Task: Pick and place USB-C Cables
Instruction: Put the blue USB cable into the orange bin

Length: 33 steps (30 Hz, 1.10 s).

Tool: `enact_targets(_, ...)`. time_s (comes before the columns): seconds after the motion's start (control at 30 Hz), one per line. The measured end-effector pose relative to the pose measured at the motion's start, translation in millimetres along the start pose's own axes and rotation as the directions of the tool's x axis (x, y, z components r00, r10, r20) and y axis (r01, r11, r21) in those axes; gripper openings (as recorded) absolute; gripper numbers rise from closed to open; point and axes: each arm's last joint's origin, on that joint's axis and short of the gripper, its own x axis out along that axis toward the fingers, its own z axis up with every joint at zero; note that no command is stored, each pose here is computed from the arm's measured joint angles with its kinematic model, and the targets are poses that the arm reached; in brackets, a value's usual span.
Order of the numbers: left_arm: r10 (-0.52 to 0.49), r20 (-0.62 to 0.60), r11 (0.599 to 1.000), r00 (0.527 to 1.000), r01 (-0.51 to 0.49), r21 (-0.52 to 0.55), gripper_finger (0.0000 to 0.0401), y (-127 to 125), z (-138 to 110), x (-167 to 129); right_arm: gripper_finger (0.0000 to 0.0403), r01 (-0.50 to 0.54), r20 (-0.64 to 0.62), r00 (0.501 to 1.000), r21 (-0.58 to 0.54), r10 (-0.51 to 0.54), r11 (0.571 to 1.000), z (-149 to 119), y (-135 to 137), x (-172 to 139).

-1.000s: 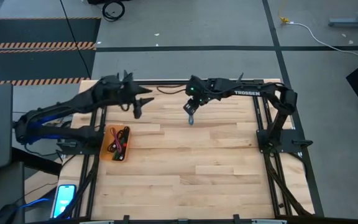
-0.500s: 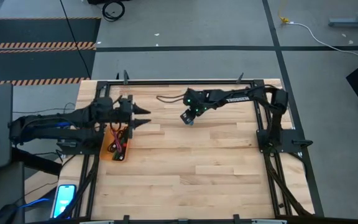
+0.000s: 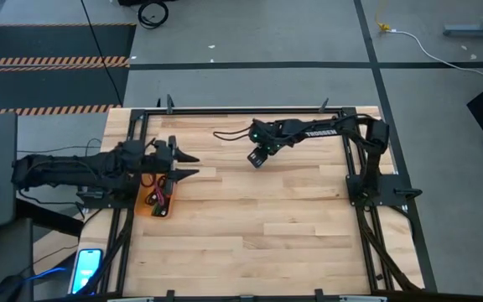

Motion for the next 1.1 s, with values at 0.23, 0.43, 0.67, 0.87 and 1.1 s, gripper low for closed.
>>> enact_targets(0.23, -0.008, -0.075, 1.0, 0.997, 0.01, 0.027, 0.0171, -3.9, -7.5, -0.3, 0.0216, -0.026, 0.064, 0.998, 0.011, 0.025, 1.0, 3.5, 7.8, 0.9)
enact_targets(0.43, -0.028, -0.078, 0.999, 0.997, 0.032, 0.043, 0.0171, -8.1, -7.9, -0.4, 0.0251, 0.007, 0.069, 0.998, 0.045, -0.01, 0.999, 0.8, 10.5, 0.6)
enact_targets(0.67, -0.065, -0.121, 0.996, 0.991, 0.072, 0.05, 0.0171, -14.3, -12.2, -1.0, 0.0269, 0.034, 0.085, 0.996, 0.079, -0.041, 0.996, -0.5, 13.1, 3.6)
enact_targets(0.87, -0.043, -0.085, 0.995, 0.995, 0.051, 0.089, 0.0171, -18.0, -9.2, -0.9, 0.0264, 0.054, 0.066, 0.996, 0.1, -0.061, 0.994, -4.7, 15.1, 4.8)
enact_targets(1.1, -0.058, -0.072, 0.993, 0.996, 0.065, 0.095, 0.0171, -21.9, -8.1, -1.2, 0.0261, 0.06, 0.021, 0.998, 0.113, -0.062, 0.992, -12.0, 21.1, 25.7)
